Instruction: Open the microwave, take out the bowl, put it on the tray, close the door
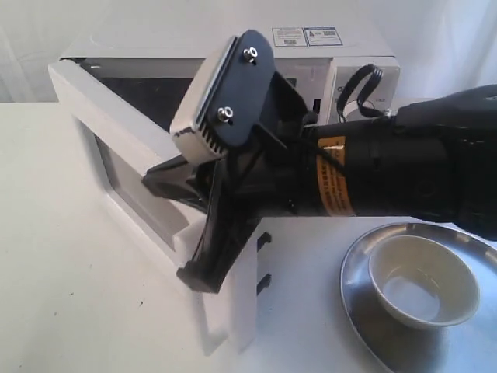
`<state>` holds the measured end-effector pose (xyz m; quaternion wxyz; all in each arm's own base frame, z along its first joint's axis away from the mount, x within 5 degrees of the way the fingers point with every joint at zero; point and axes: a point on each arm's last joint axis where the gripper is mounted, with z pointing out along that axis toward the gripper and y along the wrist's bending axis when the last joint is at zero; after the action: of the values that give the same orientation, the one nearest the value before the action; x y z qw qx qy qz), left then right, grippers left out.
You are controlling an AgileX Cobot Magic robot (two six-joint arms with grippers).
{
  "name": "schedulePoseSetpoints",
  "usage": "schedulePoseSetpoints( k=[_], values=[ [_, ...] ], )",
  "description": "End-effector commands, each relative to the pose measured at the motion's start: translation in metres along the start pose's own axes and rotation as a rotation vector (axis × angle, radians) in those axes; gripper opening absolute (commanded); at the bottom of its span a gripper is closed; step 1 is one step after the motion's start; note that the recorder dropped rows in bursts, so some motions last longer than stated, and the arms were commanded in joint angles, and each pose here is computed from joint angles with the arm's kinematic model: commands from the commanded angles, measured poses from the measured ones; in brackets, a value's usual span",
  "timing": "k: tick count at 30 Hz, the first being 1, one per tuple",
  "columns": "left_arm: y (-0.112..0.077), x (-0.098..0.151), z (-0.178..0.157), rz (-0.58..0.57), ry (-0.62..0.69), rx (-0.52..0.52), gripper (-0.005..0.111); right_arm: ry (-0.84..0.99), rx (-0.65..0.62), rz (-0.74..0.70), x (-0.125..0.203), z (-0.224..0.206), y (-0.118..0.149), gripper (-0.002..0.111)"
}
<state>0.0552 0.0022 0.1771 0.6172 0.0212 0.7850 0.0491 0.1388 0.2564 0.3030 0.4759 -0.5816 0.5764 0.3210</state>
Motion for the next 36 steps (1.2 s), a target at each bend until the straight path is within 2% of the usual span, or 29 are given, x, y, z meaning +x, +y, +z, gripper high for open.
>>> schedulePoseSetpoints(
  k=[1,3,5,7,8,9,10,17,19,23,24,25,27,32,34,36],
  values=[
    [0.0,-0.001,0.0,-0.001,-0.006,0.003,0.0,0.145,0.336,-0.043,0.014,-0.005,-0.029,0.0],
    [0.0,-0.001,0.0,-0.001,-0.006,0.003,0.0,0.22,0.591,-0.063,0.018,-0.016,-0.05,0.0],
    [0.0,-0.001,0.0,-0.001,-0.006,0.003,0.0,0.315,0.952,-0.114,0.019,-0.038,-0.076,0.0],
    [0.0,-0.001,0.0,-0.001,-0.006,0.003,0.0,0.367,1.236,-0.12,0.018,-0.06,-0.09,0.0],
    [0.0,-0.001,0.0,-0.001,-0.006,0.003,0.0,0.38,1.317,-0.121,0.017,-0.068,-0.092,0.0],
    [0.0,-0.001,0.0,-0.001,-0.006,0.003,0.0,0.374,1.338,-0.12,0.014,-0.073,-0.091,0.0],
    [0.0,-0.001,0.0,-0.001,-0.006,0.003,0.0,0.354,1.312,-0.097,0.012,-0.075,-0.089,0.0],
    [0.0,-0.001,0.0,-0.001,-0.006,0.003,0.0,0.11,0.832,0.039,-0.007,-0.057,-0.062,0.0],
    [0.0,-0.001,0.0,-0.001,-0.006,0.003,0.0,0.048,0.62,0.093,-0.012,-0.047,-0.047,0.0],
    [0.0,-0.001,0.0,-0.001,-0.006,0.003,0.0,-0.048,0.12,0.083,-0.012,-0.035,0.001,0.0],
    [0.0,-0.001,0.0,-0.001,-0.006,0.003,0.0,-0.056,0.021,0.086,-0.008,-0.035,0.011,0.0],
    [0.0,-0.001,0.0,-0.001,-0.006,0.003,0.0,-0.043,-0.017,0.095,-0.001,-0.034,0.017,0.0],
    [0.0,-0.001,0.0,-0.001,-0.006,0.003,0.0,0.006,0.016,0.127,0.018,-0.037,0.021,0.0],
    [0.0,-0.001,0.0,-0.001,-0.006,0.003,0.0,0.222,0.359,0.252,0.079,-0.053,0.011,0.0],
    [0.0,-0.001,0.0,-0.001,-0.006,0.003,0.0,0.279,0.38,0.293,0.099,-0.058,0.018,0.0],
    [0.0,-0.001,0.0,-0.001,-0.006,0.003,0.0,0.308,0.349,0.307,0.112,-0.061,0.027,0.0]
  ],
)
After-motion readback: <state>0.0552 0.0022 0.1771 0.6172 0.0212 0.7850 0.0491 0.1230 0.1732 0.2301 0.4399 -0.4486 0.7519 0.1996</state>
